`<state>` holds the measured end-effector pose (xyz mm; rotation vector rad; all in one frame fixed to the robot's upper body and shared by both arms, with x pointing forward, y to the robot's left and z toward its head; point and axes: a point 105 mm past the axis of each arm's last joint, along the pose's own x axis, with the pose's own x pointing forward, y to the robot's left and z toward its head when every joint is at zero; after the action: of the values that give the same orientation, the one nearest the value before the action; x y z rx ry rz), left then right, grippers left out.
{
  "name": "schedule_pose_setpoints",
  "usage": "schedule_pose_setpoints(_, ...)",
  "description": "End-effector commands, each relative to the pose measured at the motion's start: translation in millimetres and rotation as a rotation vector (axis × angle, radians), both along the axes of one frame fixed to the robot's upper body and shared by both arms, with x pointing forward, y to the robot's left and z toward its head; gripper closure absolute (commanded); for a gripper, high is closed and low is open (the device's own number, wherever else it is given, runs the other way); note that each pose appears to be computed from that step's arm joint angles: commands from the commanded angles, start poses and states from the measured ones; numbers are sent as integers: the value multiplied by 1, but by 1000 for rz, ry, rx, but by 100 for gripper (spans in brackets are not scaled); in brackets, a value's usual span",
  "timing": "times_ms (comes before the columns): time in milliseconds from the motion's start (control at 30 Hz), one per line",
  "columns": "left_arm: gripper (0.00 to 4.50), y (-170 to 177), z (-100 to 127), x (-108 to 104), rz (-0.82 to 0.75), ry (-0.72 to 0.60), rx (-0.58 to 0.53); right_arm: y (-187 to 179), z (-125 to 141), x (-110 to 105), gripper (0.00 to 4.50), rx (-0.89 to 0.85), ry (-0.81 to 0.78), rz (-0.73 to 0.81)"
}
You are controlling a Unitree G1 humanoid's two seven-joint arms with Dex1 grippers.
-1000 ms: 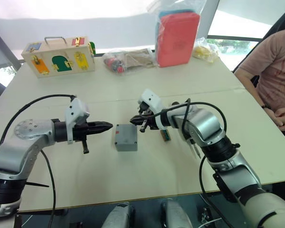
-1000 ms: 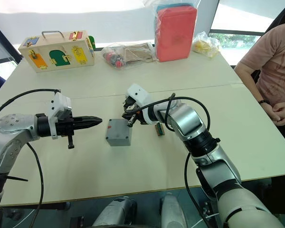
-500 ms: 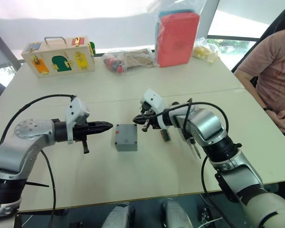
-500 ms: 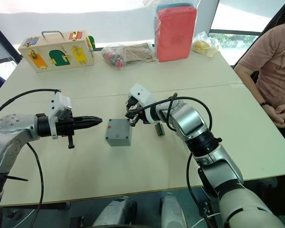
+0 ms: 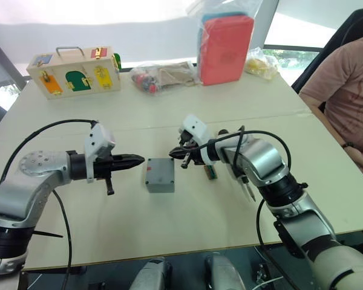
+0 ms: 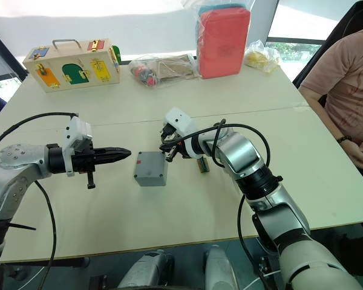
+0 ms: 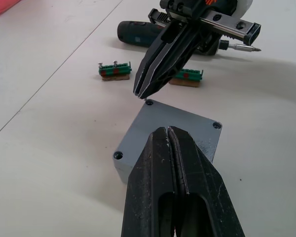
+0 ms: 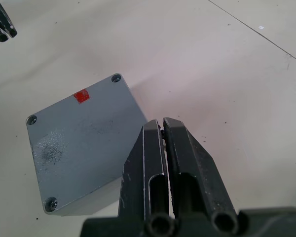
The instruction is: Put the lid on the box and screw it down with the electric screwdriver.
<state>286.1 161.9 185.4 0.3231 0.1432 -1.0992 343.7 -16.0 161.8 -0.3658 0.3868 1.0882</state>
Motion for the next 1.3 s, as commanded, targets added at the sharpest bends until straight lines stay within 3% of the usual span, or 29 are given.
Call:
schedule_pose_setpoints(33, 450, -3, 11, -2, -21, -40, 3, 7, 10, -7, 448, 23, -34, 44)
schedule_pose_setpoints(1300, 450, -5, 11, -1, -23, -43, -1, 11, 24, -15, 448, 43, -51, 71)
